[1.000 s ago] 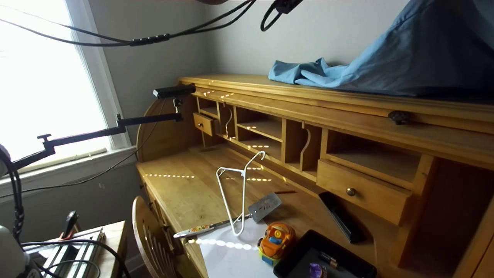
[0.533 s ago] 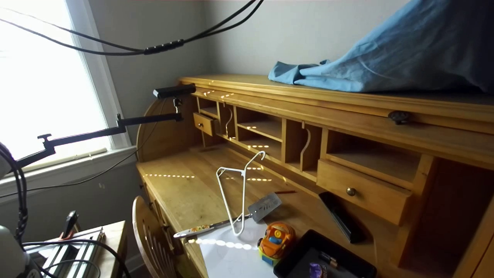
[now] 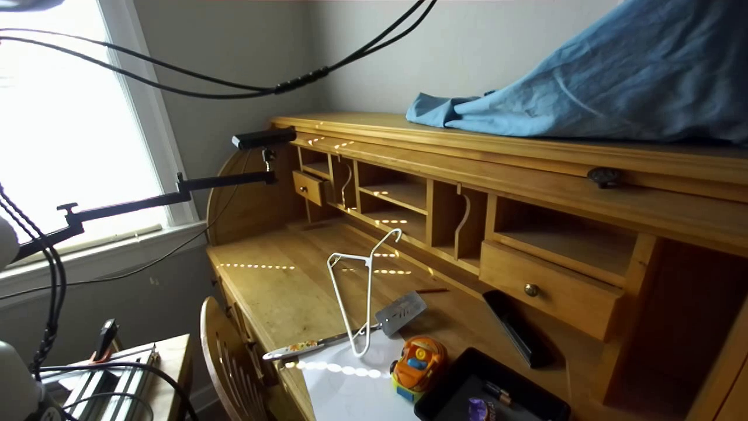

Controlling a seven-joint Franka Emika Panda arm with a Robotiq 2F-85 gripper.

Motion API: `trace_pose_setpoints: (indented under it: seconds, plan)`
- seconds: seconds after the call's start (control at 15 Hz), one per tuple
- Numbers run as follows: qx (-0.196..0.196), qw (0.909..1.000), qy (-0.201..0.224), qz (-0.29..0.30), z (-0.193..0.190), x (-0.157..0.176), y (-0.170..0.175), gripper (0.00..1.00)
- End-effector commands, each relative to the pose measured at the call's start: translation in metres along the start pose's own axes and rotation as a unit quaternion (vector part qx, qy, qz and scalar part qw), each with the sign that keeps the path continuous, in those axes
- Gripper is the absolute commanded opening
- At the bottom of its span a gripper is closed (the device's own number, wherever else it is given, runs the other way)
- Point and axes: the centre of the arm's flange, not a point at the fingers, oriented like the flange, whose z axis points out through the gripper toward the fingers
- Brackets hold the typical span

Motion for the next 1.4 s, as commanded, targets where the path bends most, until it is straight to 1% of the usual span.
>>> trace_pose_setpoints:
  seconds: [0.0, 0.07, 0.4, 0.47, 0.67, 0.93, 1.07, 1.33]
  plan:
    - [0.005, 0.9999, -0.015, -0.007, 0.034, 0.056, -0.037, 0.01]
    - [0.001, 0.9999, -0.009, -0.006, 0.01, 0.005, -0.007, 0.03]
    - [0.004, 0.9999, -0.008, -0.01, 0.021, 0.01, -0.017, 0.03]
    - [0.004, 0.9999, -0.008, -0.01, 0.021, 0.01, -0.017, 0.01]
    - [0.048, 0.9969, -0.016, -0.06, 0.039, 0.022, -0.029, 0.01]
    - [0.091, 0.9917, -0.016, -0.089, 0.064, 0.04, -0.057, 0.01]
    - [0.103, 0.9893, -0.023, -0.101, 0.073, 0.046, -0.07, 0.01]
    - [0.125, 0.986, -0.041, -0.102, 0.093, 0.046, -0.098, 0.01]
